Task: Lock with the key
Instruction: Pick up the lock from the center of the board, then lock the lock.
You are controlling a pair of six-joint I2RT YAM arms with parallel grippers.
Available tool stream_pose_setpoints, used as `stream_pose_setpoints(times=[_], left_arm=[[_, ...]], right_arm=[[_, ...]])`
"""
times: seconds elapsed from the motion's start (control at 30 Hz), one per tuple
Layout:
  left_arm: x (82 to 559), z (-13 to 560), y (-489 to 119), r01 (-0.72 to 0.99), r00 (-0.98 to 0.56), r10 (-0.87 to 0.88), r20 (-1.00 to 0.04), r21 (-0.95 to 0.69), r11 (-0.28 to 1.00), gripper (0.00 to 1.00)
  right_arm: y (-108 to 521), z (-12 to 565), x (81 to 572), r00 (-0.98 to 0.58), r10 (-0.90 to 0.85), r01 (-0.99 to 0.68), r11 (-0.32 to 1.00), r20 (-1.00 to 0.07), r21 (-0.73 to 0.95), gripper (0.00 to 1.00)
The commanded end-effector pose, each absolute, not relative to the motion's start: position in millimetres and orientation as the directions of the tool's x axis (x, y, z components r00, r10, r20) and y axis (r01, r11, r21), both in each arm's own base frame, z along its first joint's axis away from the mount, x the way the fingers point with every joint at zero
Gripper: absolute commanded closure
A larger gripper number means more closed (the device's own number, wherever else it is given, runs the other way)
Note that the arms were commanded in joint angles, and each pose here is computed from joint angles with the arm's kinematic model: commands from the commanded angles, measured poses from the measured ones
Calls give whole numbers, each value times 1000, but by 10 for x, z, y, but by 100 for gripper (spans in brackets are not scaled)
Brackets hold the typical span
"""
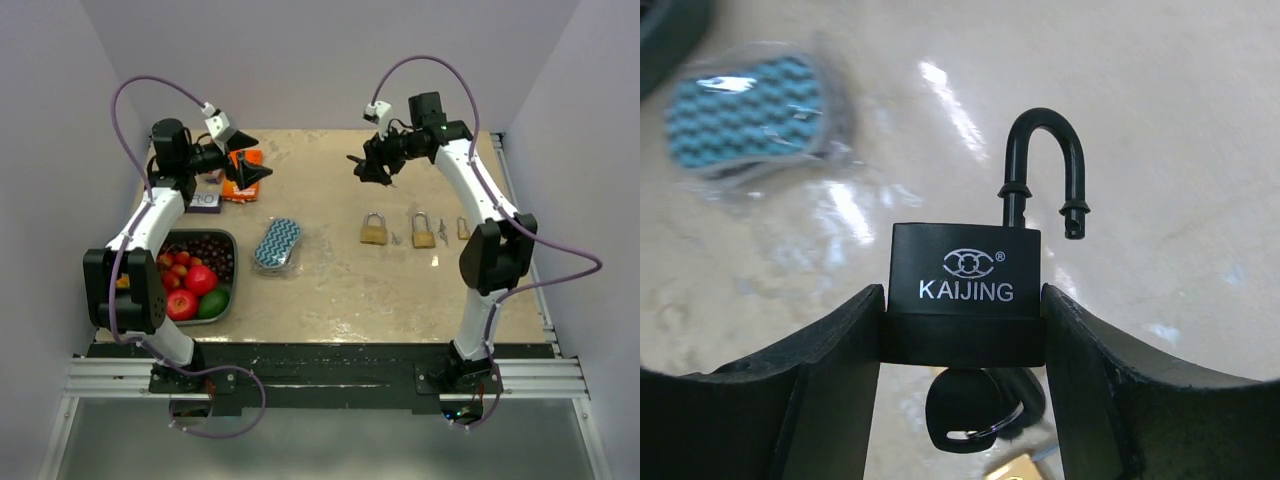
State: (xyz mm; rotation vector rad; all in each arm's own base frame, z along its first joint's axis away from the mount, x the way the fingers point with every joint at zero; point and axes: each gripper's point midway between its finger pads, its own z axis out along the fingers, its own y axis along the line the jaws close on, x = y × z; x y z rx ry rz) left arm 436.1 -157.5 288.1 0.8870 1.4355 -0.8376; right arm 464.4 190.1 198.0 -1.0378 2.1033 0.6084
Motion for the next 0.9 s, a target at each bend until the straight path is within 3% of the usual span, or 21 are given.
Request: stream_pose_setpoints(times=[0.0, 0.03, 0.13, 0.3, 0.67, 0.87], left_arm=[[4086, 2713, -1722, 917, 211, 206, -956, 266, 297, 3], [4000, 2670, -1763, 894, 312, 254, -915, 374, 248, 4], [3721, 2477, -1971, 870, 411, 297, -862, 468, 155, 4], [3469, 2325, -2258, 838, 494, 299, -817, 538, 87, 5], [3135, 2039, -2591, 876, 462, 269, -845, 483, 11, 18], [3128, 1999, -2618, 885, 446, 268, -854, 465, 10, 35]], right_arm=[[2341, 2510, 3937, -412, -408, -885, 391, -814, 252, 100], [2435, 2551, 3809, -413, -403, -894, 347, -817, 281, 100], [2571, 2542, 3492, -414, -432, -907, 267, -801, 324, 100], [2706, 2442, 3055, -379, -495, -924, 153, -782, 351, 100], [2982, 2573, 2612, -263, -537, -952, 12, -802, 305, 100], [3039, 2633, 2576, -231, -535, -959, -15, -813, 282, 100]])
